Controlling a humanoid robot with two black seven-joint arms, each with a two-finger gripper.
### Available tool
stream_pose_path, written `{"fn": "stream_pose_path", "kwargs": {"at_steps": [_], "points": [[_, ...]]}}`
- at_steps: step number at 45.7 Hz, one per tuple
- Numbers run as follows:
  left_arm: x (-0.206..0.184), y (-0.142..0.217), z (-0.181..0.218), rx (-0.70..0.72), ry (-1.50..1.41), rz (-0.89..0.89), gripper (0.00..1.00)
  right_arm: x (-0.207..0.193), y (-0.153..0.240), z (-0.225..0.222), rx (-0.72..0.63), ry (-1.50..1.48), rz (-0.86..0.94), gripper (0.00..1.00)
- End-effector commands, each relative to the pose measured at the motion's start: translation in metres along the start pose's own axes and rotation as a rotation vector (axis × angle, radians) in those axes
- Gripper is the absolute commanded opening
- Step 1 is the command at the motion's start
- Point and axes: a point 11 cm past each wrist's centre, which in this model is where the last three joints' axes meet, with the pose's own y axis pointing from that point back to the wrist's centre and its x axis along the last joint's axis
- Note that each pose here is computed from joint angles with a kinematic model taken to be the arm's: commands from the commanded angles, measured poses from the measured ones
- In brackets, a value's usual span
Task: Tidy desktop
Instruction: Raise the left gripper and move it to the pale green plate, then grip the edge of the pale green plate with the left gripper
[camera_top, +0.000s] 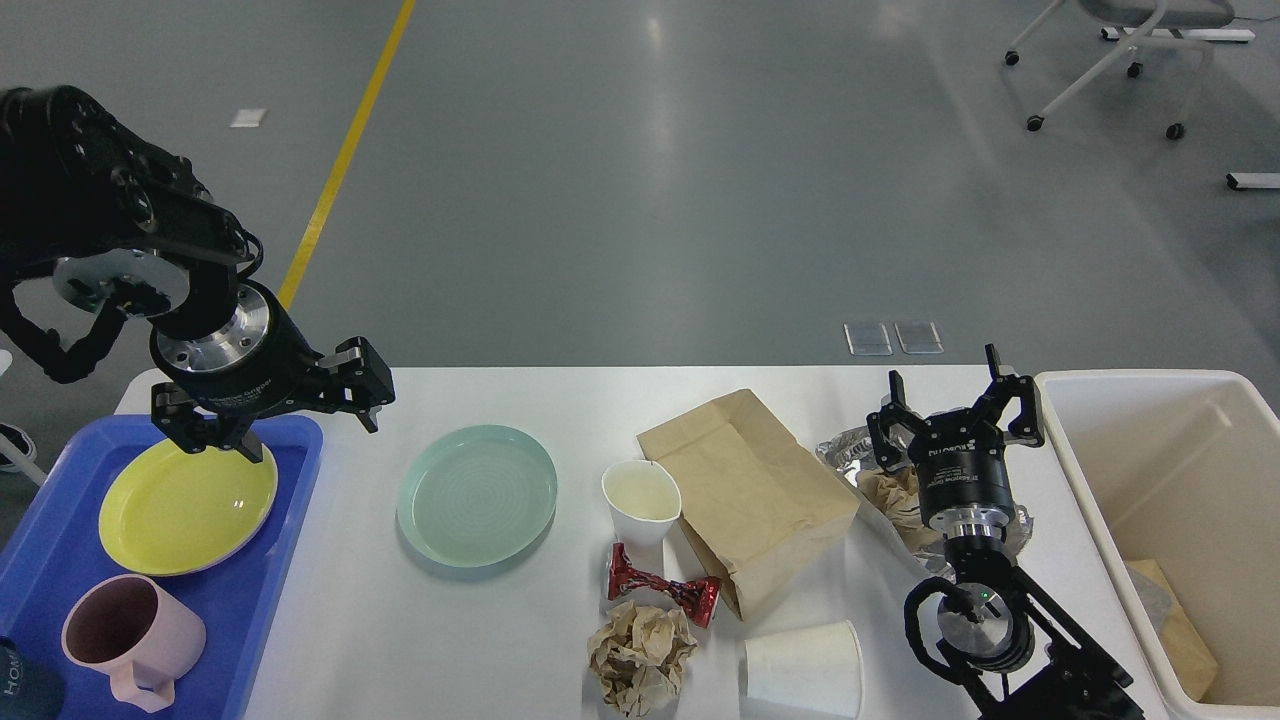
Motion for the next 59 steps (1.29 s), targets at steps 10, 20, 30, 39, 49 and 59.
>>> {"fn": "stream_pose_path", "kwargs": {"at_steps": [10, 20, 30, 39, 49, 59], "points": [[-0.013, -0.083, -0.019, 0.012, 0.133, 0.015, 0.96, 0.000, 0.000, 0.000, 0.000, -0.001, -0.001, 1.00], [-0.011, -0.116, -0.043, -0.005, 0.220, 0.001, 0.96, 0.000, 0.000, 0.000, 0.000, 0.000, 0.000, 1.00], [-0.009, -0.154, -0.049, -0.033, 0.352, 0.064, 0.95, 0.000, 0.000, 0.000, 0.000, 0.000, 0.000, 1.00], [-0.015, -0.189, -0.039, -0.063, 0.424, 0.092, 0.95, 0.000, 0.000, 0.000, -0.001, 0.000, 0.000, 1.00], [-0.017, -0.196, -0.028, -0.090, 0.366, 0.093, 0.95, 0.000, 0.000, 0.000, -0.001, 0.000, 0.000, 1.00], [-0.019, -0.218, -0.018, -0.069, 0.220, 0.165, 0.92, 0.000, 0.000, 0.000, 0.000, 0.000, 0.000, 1.00]]}}
